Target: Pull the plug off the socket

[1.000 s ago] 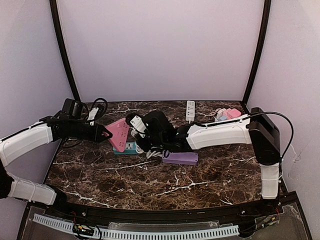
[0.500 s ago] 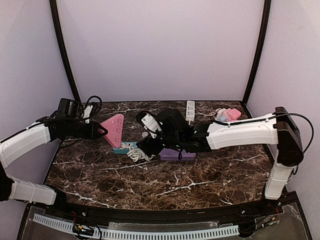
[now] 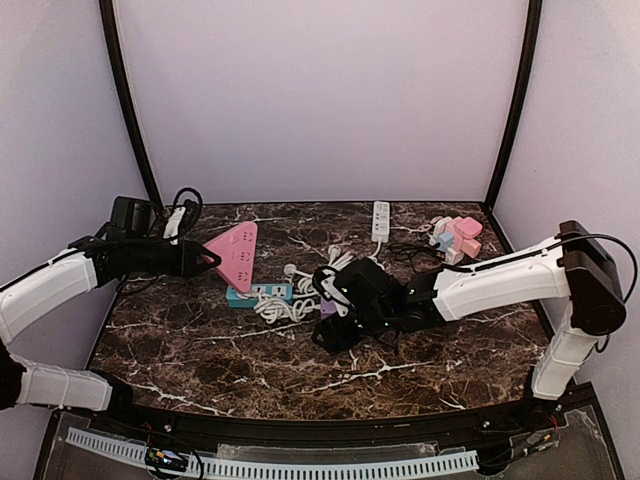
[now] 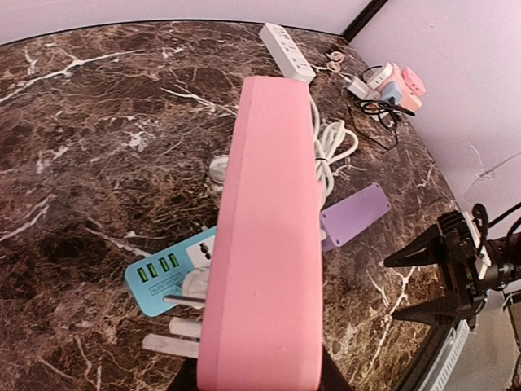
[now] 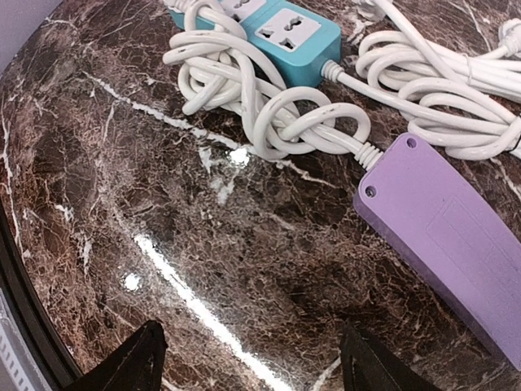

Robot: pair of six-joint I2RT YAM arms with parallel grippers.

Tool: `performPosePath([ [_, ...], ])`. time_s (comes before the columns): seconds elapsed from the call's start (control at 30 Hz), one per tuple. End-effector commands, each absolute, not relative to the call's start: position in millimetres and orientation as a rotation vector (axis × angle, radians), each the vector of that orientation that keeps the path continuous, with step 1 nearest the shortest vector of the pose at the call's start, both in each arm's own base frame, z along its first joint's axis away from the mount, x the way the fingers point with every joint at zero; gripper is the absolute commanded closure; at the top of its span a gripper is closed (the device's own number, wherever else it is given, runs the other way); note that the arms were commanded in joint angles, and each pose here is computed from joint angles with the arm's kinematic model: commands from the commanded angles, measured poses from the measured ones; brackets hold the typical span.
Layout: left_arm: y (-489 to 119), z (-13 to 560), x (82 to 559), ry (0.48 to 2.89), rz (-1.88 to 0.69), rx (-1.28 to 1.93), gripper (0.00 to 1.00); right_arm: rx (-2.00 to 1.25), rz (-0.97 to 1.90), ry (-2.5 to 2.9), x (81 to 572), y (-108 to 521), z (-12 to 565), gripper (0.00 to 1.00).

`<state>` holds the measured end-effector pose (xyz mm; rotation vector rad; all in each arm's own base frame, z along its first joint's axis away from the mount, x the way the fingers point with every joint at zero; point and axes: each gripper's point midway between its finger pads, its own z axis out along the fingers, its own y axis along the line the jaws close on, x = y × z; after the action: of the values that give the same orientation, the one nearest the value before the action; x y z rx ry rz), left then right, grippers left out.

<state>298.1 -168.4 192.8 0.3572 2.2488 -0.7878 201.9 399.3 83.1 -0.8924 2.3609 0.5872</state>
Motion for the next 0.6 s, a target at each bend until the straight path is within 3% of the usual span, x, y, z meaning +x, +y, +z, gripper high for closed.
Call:
performPosePath([
  [0.0, -194.3, 202.8, 286.7, 2.184, -0.997, 0.466, 0.88, -0.771, 0.585, 2.441, 213.0, 399.2, 75.8, 0.29],
  [0.57, -248.3, 187.1, 240.2, 2.24, -1.154, 0.659, 0.88, -0.648, 0.445, 2.47, 277.7, 382.7, 49.1, 0.35],
])
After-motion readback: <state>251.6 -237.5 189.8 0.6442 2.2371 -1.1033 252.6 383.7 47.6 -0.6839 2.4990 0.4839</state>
